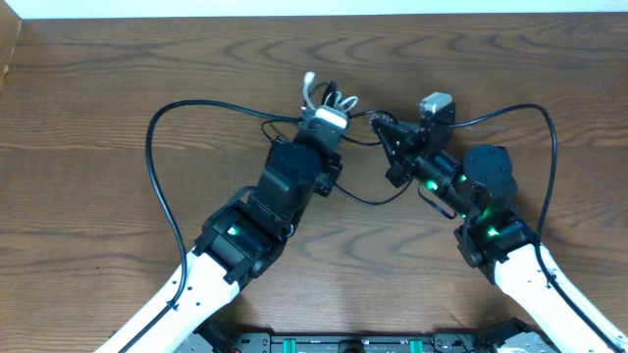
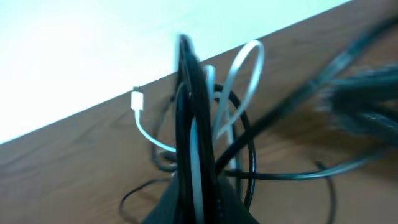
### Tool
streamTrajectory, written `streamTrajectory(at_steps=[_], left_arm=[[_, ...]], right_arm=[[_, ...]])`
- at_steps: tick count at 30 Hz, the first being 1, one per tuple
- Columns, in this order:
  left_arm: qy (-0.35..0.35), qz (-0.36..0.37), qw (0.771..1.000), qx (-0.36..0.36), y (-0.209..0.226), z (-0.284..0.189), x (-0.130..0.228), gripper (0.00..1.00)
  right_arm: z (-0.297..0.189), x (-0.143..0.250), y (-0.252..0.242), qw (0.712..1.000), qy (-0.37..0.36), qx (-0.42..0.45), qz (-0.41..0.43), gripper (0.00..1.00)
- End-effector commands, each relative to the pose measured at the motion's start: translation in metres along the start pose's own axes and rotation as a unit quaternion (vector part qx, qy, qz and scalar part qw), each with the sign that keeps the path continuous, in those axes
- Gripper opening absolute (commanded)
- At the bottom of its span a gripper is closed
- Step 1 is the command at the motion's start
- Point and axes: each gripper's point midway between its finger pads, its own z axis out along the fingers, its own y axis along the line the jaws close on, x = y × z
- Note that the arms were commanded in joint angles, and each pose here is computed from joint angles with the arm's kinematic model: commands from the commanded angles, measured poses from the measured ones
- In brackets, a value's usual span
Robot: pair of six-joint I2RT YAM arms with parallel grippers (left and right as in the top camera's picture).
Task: Untangle cables
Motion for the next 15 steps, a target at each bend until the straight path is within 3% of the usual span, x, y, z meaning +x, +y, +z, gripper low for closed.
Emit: streamTrajectory(at_steps=[1,10,15], left_arm=[[-0.001,-0.032,0.995,-0.096,0.043,-0.007,-0.003,0.08],[0.002,-0.033,0.995,-0.098,0.046,-0.006,-0.002,0.08],[0.001,-0.033,0.995,-0.091,0.043,-0.006,-0.002,0.08]], right_arm=[[-0.015,-0.021,-0.011,0.999,-0.026,0.025,-0.008,0.01],[-0.045,-0.035,-0.038,0.996,-0.034,0.079,0.003,0.01],[-0.054,-0.036,-0.038,0.998,-0.027,0.063,0.006,0.01]])
